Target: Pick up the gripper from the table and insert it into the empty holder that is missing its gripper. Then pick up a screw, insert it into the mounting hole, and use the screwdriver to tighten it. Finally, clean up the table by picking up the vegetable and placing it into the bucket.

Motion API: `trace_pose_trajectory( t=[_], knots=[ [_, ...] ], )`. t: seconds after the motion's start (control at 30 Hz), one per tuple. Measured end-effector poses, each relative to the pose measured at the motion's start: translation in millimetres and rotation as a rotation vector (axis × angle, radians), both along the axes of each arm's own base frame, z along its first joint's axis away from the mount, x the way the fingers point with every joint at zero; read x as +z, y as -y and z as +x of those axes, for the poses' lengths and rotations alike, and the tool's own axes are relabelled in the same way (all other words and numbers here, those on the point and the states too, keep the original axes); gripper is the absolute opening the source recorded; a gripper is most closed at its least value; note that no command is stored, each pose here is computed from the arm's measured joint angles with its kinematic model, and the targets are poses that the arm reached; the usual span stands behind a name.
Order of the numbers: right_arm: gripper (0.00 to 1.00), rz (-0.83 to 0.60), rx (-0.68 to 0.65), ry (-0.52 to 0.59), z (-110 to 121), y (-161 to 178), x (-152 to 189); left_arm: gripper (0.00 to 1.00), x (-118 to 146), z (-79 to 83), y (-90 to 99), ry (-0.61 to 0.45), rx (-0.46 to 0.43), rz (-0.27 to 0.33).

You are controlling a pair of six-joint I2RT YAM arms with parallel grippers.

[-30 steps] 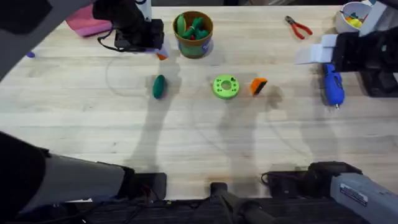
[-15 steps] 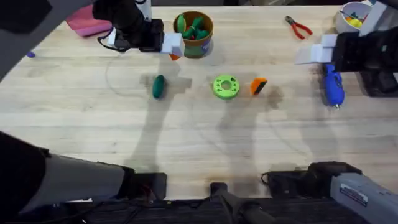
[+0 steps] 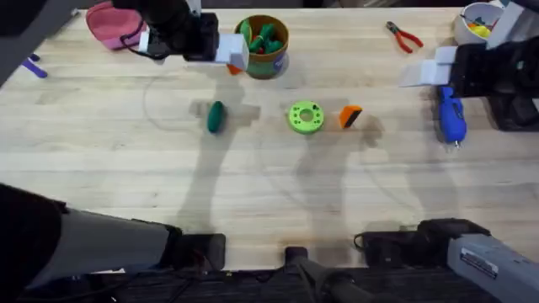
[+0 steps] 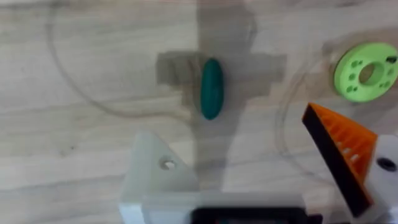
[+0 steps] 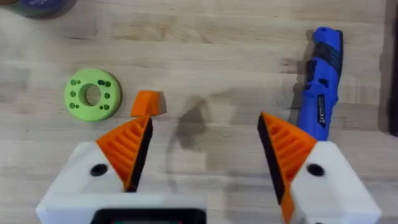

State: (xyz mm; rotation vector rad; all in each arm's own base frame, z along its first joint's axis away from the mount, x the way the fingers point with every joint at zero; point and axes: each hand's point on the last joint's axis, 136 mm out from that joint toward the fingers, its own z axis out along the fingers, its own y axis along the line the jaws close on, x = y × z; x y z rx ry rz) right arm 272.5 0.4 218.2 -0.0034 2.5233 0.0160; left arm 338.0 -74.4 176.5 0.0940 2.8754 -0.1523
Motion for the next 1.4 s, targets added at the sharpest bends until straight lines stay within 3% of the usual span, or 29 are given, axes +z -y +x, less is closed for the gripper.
trace_pose_trajectory(
  t=[0.1, 0.43, 0.57, 0.83, 0.97, 1.17, 1.4],
  knots=[
    [0.993, 0.000, 0.000, 0.000, 0.0, 0.0, 0.0, 0.986, -1.6, -4.8, -0.9, -0.021, -0.001, 0.005],
    [0.993, -0.002, -0.002, 0.000, 0.1, 0.5, 0.0, 0.985, 11.9, 16.5, 2.3, 0.098, -0.036, -0.001],
    [0.994, -0.003, -0.002, 0.000, 0.0, 0.7, 0.0, 0.985, 42.6, 14.2, 1.0, 0.205, -0.040, -0.012],
    [0.993, -0.005, -0.004, 0.000, 0.0, 1.1, 0.0, 0.986, 114.3, -11.4, -13.2, 0.436, -0.014, -0.010],
    [0.994, -0.006, -0.003, 0.000, 0.0, 1.1, -0.1, 0.985, 134.4, -11.0, -14.5, 0.559, -0.008, -0.024],
    [0.994, -0.005, -0.004, 0.000, 0.0, 1.1, -0.1, 0.986, 118.0, -6.3, -13.3, 0.690, -0.005, -0.051],
    [0.994, -0.006, -0.004, 0.000, 0.0, 1.2, -0.1, 0.985, 84.8, -12.3, -24.3, 0.805, 0.006, -0.143]
  ],
)
